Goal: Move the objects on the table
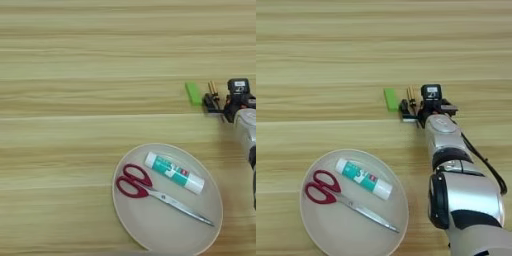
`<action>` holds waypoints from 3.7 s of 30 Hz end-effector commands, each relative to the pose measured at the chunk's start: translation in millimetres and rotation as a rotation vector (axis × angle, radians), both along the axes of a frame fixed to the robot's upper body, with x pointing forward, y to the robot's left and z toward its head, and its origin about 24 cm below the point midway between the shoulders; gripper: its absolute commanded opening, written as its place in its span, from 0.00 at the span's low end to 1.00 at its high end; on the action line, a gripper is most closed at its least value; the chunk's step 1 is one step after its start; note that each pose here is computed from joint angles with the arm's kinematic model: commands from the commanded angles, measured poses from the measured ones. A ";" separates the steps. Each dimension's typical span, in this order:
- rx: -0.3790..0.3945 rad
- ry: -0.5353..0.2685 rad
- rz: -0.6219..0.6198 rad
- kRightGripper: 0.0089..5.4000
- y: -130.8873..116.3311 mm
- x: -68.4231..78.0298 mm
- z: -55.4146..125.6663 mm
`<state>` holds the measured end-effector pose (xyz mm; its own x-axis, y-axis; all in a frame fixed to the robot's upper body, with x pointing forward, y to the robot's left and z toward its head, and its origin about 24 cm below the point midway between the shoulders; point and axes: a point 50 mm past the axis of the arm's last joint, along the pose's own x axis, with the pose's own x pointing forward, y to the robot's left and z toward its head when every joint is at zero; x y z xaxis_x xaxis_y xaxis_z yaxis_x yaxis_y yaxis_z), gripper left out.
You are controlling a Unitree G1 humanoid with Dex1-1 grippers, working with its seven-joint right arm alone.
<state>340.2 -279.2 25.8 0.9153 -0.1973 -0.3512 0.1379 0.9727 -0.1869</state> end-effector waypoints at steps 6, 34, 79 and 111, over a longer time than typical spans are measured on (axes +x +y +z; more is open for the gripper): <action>-0.036 -0.091 0.032 1.00 0.6 19.6 34.0; 0.034 -0.036 0.039 0.45 0.6 18.0 27.8; 0.057 -0.519 0.398 0.15 36.0 25.2 84.9; -0.062 -0.267 1.099 0.15 68.1 -25.6 54.2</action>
